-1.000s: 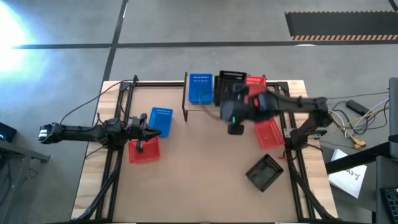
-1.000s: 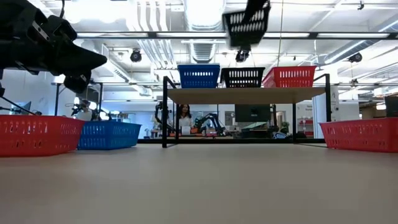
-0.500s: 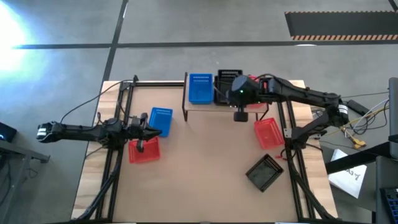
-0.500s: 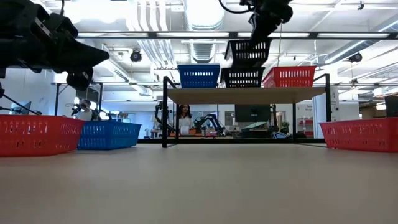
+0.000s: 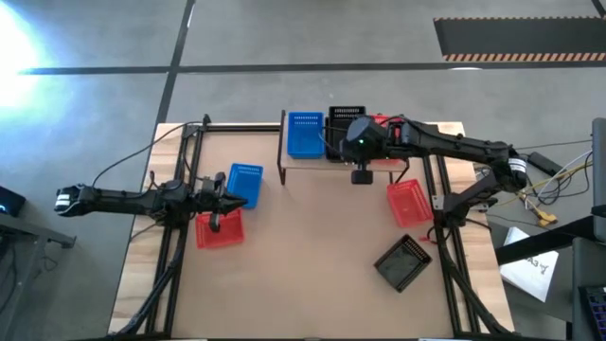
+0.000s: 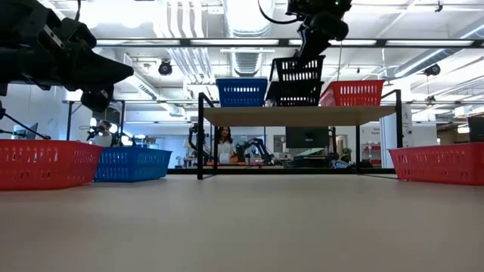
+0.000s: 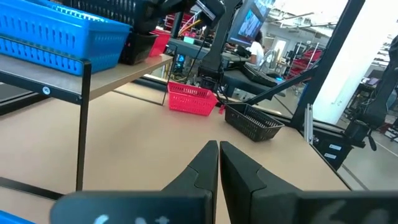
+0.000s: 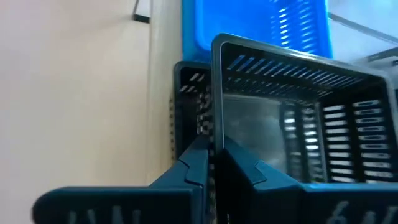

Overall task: Stack baskets on shelf by color
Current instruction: Stack the left black basket on top of the black basket on the shelf, then stack the black basket on top of the stacked black baskets on the shelf, then stack the right red basket on top of the red basket on the shelf

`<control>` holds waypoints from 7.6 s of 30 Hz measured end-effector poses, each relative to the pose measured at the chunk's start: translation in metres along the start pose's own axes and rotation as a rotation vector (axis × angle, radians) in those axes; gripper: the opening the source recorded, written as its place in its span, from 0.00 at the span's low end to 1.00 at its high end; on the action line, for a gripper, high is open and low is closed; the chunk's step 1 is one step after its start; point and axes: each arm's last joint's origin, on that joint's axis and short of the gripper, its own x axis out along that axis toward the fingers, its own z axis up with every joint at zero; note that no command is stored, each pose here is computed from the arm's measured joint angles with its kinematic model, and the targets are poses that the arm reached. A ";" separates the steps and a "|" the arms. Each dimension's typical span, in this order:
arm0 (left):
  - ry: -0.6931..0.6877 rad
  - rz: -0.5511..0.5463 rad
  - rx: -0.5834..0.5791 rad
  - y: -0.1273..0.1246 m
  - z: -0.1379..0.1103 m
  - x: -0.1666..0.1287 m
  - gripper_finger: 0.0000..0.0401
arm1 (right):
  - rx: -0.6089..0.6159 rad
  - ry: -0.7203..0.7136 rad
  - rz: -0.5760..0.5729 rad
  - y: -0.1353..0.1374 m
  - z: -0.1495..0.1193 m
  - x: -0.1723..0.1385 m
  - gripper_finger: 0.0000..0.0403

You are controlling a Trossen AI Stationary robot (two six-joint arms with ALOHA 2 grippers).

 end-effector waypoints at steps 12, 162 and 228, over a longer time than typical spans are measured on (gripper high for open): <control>0.000 0.000 0.000 0.000 0.000 0.000 0.00 | 0.016 -0.070 -0.046 -0.005 0.006 -0.002 0.33; 0.007 0.002 0.001 0.000 -0.001 0.000 0.00 | -0.082 0.213 0.001 -0.004 0.030 -0.001 0.17; 0.007 0.002 0.001 0.000 -0.001 0.000 0.00 | 0.605 0.594 0.142 0.172 -0.141 -0.021 0.30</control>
